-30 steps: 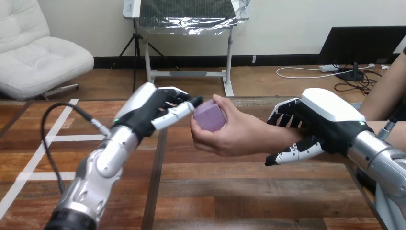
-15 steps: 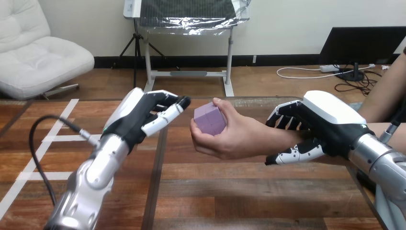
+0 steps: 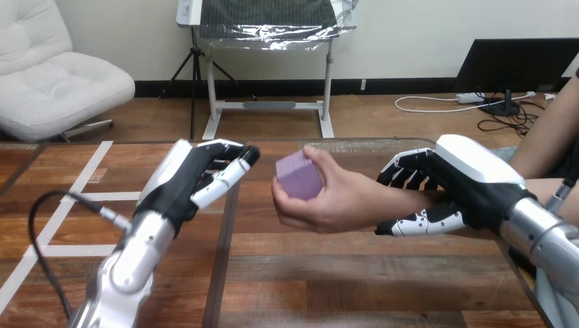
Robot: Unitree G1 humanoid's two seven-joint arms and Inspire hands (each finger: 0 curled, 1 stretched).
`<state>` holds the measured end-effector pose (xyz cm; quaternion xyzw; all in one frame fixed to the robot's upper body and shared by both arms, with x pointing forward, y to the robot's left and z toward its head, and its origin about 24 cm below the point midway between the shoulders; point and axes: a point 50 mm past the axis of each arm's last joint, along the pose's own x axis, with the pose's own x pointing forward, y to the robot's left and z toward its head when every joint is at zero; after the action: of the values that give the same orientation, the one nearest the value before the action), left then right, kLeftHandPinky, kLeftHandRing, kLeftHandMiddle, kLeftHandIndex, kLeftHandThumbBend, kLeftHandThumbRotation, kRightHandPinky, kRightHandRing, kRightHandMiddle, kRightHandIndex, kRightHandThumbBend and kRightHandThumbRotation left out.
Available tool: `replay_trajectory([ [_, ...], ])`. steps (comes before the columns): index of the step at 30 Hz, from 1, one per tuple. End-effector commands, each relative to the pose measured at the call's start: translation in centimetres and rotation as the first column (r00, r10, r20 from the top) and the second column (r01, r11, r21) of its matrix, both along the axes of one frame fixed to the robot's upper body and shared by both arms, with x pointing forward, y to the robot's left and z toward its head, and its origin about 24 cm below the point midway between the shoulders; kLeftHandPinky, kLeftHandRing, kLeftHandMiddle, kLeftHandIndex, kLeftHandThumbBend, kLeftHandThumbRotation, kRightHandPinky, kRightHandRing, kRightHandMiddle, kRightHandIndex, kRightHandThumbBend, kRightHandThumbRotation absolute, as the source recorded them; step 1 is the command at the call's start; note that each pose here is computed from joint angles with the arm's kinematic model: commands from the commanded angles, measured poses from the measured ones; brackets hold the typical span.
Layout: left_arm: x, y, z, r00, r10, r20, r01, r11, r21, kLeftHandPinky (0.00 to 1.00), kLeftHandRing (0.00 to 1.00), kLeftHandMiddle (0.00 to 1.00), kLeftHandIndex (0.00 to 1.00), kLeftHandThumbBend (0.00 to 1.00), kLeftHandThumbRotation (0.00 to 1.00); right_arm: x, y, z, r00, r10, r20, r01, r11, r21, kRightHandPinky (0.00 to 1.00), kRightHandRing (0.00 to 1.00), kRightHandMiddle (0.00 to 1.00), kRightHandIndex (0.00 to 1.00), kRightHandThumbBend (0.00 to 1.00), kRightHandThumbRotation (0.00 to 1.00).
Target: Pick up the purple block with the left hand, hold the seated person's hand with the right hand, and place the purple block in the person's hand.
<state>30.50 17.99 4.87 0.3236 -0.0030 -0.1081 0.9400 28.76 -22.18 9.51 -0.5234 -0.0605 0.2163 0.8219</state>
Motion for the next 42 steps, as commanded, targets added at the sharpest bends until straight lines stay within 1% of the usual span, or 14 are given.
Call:
replay_trajectory([
  [1, -0.4, 0.0, 2.1, 0.993, 0.039, 0.113, -0.029, 0.996, -0.086, 0.68, 0.75, 0.75, 0.70, 0.43, 0.92, -0.5, 0.3, -0.5, 1.000, -0.002, -0.011, 0.003, 0.992, 0.126, 0.51, 0.60, 0.64, 0.66, 0.71, 0.36],
  [3, -0.7, 0.0, 2.1, 0.992, 0.052, 0.117, -0.039, 0.993, -0.108, 0.69, 0.75, 0.75, 0.70, 0.43, 0.93, -0.6, 0.2, -0.6, 1.000, -0.004, -0.011, 0.006, 0.986, 0.169, 0.51, 0.60, 0.64, 0.67, 0.72, 0.37],
  [6, -1.4, 0.2, 2.2, 0.989, 0.073, 0.130, -0.052, 0.985, -0.163, 0.67, 0.74, 0.74, 0.70, 0.42, 0.94, -0.9, 0.2, -0.7, 0.999, -0.012, -0.037, 0.021, 0.968, 0.251, 0.53, 0.62, 0.66, 0.69, 0.74, 0.40],
  [10, -2.5, 0.3, 2.3, 0.983, 0.103, 0.155, -0.063, 0.967, -0.245, 0.63, 0.74, 0.74, 0.70, 0.42, 0.95, -1.3, 0.2, -0.8, 1.000, -0.008, -0.024, 0.015, 0.945, 0.327, 0.55, 0.64, 0.68, 0.72, 0.75, 0.45],
  [14, -3.6, 0.5, 2.6, 0.976, 0.135, 0.170, -0.076, 0.946, -0.315, 0.60, 0.73, 0.74, 0.69, 0.41, 0.97, -1.6, 0.3, -0.9, 1.000, -0.021, -0.007, 0.022, 0.931, 0.365, 0.58, 0.67, 0.71, 0.75, 0.77, 0.56],
  [18, -4.6, 0.6, 3.0, 0.969, 0.160, 0.187, -0.081, 0.924, -0.374, 0.58, 0.72, 0.74, 0.69, 0.41, 0.97, -1.9, 0.3, -1.0, 1.000, -0.029, 0.005, 0.024, 0.916, 0.401, 0.60, 0.70, 0.74, 0.77, 0.78, 0.65],
  [22, -5.9, 0.8, 3.4, 0.961, 0.191, 0.199, -0.089, 0.898, -0.430, 0.57, 0.72, 0.74, 0.68, 0.41, 0.98, -2.2, 0.4, -1.1, 0.999, -0.038, 0.023, 0.024, 0.888, 0.459, 0.62, 0.72, 0.76, 0.79, 0.77, 0.73],
  [23, -6.2, 0.9, 3.6, 0.959, 0.196, 0.204, -0.090, 0.895, -0.437, 0.56, 0.71, 0.74, 0.68, 0.41, 0.98, -2.3, 0.5, -1.1, 0.999, -0.042, 0.025, 0.025, 0.883, 0.469, 0.64, 0.73, 0.77, 0.80, 0.77, 0.78],
  [28, -7.8, 1.1, 4.2, 0.945, 0.213, 0.248, -0.073, 0.877, -0.474, 0.54, 0.69, 0.73, 0.67, 0.40, 0.98, -2.7, 0.7, -0.9, 0.996, -0.054, 0.068, 0.012, 0.860, 0.510, 0.67, 0.76, 0.79, 0.82, 0.77, 0.89],
  [30, -8.1, 1.2, 4.3, 0.943, 0.213, 0.256, -0.068, 0.876, -0.478, 0.52, 0.68, 0.72, 0.66, 0.40, 0.98, -2.8, 0.8, -0.8, 0.996, -0.055, 0.076, 0.008, 0.856, 0.517, 0.68, 0.77, 0.80, 0.82, 0.76, 0.93],
  [34, -9.3, 1.4, 4.8, 0.932, 0.233, 0.276, -0.070, 0.867, -0.494, 0.49, 0.66, 0.70, 0.65, 0.39, 0.97, -2.8, 1.0, -0.8, 0.993, -0.060, 0.098, -0.008, 0.814, 0.581, 0.71, 0.79, 0.81, 0.84, 0.75, 0.98],
  [37, -10.1, 1.5, 5.1, 0.930, 0.238, 0.279, -0.074, 0.866, -0.495, 0.47, 0.66, 0.70, 0.65, 0.41, 0.95, -2.9, 1.1, -0.7, 0.993, -0.062, 0.105, -0.015, 0.792, 0.611, 0.72, 0.80, 0.82, 0.84, 0.77, 0.99],
  [39, -10.4, 1.5, 5.1, 0.930, 0.239, 0.279, -0.074, 0.866, -0.495, 0.48, 0.67, 0.71, 0.65, 0.42, 0.94, -2.9, 1.1, -0.7, 0.992, -0.062, 0.107, -0.018, 0.784, 0.620, 0.73, 0.81, 0.83, 0.85, 0.79, 0.99],
  [42, -11.3, 1.7, 5.4, 0.927, 0.242, 0.287, -0.070, 0.863, -0.500, 0.48, 0.67, 0.71, 0.65, 0.45, 0.93, -3.0, 1.3, -0.6, 0.992, -0.059, 0.110, -0.027, 0.757, 0.653, 0.76, 0.83, 0.85, 0.86, 0.81, 1.00],
])
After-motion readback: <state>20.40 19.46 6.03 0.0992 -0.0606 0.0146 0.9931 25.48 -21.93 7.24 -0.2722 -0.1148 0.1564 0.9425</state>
